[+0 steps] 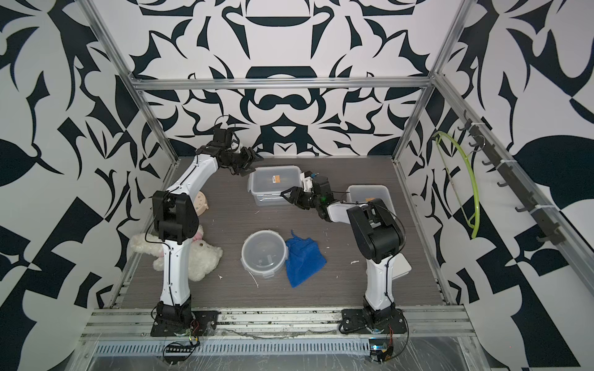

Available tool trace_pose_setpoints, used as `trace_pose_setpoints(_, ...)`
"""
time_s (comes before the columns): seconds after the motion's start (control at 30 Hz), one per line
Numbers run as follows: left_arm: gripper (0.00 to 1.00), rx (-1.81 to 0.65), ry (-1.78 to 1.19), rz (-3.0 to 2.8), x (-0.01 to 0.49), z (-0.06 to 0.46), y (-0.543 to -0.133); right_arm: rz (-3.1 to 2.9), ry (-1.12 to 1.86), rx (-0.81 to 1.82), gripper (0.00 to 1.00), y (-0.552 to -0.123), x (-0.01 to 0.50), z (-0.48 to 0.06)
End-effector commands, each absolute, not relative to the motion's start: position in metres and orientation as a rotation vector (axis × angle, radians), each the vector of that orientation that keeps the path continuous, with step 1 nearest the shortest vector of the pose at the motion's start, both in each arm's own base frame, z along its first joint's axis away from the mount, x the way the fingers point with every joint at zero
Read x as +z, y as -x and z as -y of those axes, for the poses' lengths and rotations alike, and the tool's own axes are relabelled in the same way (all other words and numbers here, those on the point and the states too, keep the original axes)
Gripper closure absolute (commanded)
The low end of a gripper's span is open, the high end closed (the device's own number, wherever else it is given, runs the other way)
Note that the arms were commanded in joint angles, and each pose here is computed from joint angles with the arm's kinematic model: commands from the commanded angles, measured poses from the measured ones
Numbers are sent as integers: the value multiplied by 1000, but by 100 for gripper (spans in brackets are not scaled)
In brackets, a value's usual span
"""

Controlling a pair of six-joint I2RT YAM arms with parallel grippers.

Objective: Wipe the insides of the lunch boxes
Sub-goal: Move the lunch box to the center of the board.

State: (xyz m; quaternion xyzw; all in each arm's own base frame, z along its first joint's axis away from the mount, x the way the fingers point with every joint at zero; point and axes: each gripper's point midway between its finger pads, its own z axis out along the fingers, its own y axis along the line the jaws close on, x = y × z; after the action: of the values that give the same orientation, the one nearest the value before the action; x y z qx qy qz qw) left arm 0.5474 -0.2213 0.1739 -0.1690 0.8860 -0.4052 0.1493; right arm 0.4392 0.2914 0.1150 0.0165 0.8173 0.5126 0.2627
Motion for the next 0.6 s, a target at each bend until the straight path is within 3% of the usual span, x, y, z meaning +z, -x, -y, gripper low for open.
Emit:
trace_pose_setpoints(0.0,33,-1207,465,-2561,168,228,-544,-1979,51,1494,44,-447,181,-303)
trace_pose_setpoints(0.33,35,-1194,447,-2627,149,240,-525,-1927,3,1573,65,-446,191,-303)
trace_pose_setpoints(0.47,35,-1178,433,-2642,149,243,-515,-1930,-38,1590,88,-445,185,-300)
trace_pose_setpoints(0.57,35,-1164,421,-2654,149,245,-507,-1932,-64,1604,100,-445,183,-299)
